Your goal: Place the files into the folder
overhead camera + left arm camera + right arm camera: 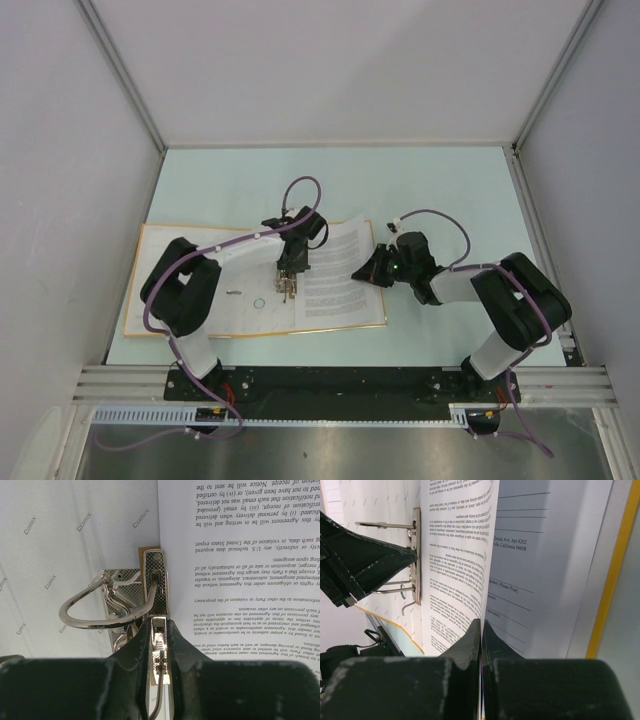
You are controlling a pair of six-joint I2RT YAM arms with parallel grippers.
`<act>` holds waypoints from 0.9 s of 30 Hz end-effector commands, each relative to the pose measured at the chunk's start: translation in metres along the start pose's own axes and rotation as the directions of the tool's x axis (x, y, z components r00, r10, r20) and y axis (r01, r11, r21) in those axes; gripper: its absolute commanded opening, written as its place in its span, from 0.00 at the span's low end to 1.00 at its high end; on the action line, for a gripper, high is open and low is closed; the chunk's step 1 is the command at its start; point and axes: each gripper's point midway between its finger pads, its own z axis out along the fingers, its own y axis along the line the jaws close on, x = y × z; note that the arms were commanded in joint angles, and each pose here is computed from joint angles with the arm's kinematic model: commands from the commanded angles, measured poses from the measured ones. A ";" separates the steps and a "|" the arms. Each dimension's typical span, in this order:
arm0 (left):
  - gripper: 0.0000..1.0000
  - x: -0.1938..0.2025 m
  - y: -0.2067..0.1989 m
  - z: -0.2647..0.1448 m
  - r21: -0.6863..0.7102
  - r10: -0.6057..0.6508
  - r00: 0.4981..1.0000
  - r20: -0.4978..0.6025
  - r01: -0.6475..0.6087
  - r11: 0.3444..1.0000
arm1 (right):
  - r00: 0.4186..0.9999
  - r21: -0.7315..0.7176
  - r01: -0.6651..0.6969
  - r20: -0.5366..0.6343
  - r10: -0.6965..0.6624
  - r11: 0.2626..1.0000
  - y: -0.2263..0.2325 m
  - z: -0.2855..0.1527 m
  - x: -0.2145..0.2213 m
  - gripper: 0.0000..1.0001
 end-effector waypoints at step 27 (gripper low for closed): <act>0.00 -0.012 -0.004 -0.015 0.055 -0.027 0.998 0.051 0.025 0.998 | 0.999 -0.039 0.005 0.040 -0.004 0.999 0.020 0.009 -0.002 0.00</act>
